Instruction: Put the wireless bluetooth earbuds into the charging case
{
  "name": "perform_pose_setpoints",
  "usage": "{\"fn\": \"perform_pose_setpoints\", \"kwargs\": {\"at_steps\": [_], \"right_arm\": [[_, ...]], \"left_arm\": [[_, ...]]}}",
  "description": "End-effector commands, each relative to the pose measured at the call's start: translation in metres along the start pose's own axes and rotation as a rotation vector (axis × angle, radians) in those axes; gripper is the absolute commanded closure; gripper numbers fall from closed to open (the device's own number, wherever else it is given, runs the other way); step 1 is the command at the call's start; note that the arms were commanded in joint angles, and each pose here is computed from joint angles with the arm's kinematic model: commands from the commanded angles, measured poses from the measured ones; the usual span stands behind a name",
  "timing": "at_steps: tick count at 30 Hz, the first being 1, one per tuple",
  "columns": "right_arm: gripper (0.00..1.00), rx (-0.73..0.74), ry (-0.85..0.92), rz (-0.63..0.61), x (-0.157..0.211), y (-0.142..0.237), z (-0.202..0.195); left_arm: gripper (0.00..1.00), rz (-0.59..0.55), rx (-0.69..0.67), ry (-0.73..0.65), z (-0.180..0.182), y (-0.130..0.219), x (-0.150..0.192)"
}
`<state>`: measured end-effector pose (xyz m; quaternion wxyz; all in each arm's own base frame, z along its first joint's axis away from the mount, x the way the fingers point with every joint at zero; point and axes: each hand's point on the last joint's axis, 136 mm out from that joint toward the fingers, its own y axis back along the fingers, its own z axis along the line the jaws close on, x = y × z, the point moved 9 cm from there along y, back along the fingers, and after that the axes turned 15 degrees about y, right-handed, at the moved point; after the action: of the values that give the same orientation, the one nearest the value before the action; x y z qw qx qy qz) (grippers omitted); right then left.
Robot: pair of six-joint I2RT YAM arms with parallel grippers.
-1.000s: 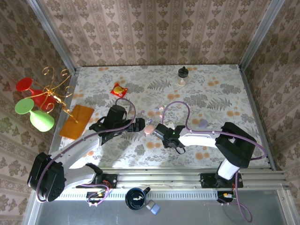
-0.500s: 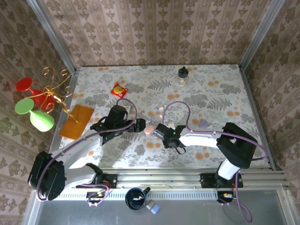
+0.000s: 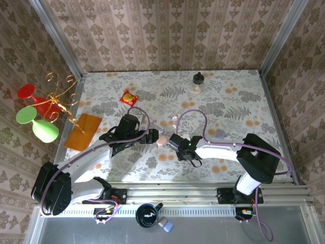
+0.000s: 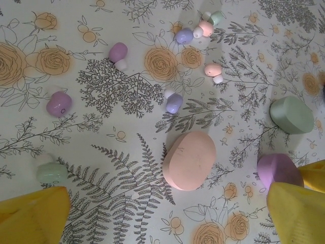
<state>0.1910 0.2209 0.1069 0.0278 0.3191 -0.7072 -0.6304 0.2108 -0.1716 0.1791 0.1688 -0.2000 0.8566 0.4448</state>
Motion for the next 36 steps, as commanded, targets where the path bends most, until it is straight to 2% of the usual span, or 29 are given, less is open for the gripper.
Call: {"fn": "perform_pose_setpoints", "kwargs": {"at_steps": [1, 10, 21, 26, 29, 33, 36], "right_arm": [[0.47, -0.007, 0.009, 0.051, 0.009, -0.005, 0.002], [0.52, -0.006, 0.011, 0.064, 0.010, -0.010, 0.003], [0.50, -0.004, -0.038, 0.026, 0.000, -0.009, 0.002], [0.55, -0.001, -0.046, 0.011, -0.001, -0.009, -0.003], [0.58, 0.000, -0.001, -0.016, -0.001, -0.005, -0.006], [0.60, -0.048, 0.142, -0.100, -0.002, 0.006, -0.014], [0.61, -0.102, 0.224, -0.169, -0.006, 0.018, -0.024]], "left_arm": [[0.00, -0.025, 0.010, -0.017, -0.005, 0.001, -0.006], [0.00, -0.020, 0.014, -0.023, -0.007, -0.001, -0.005], [0.00, -0.017, 0.015, -0.025, -0.007, -0.002, -0.003], [0.00, -0.017, 0.018, -0.026, -0.007, -0.002, -0.003], [0.00, -0.009, 0.011, -0.033, -0.005, -0.004, -0.001], [0.00, 0.001, -0.027, -0.041, 0.005, -0.002, -0.004], [0.00, -0.001, 0.022, -0.031, 0.012, 0.002, -0.007]]}}
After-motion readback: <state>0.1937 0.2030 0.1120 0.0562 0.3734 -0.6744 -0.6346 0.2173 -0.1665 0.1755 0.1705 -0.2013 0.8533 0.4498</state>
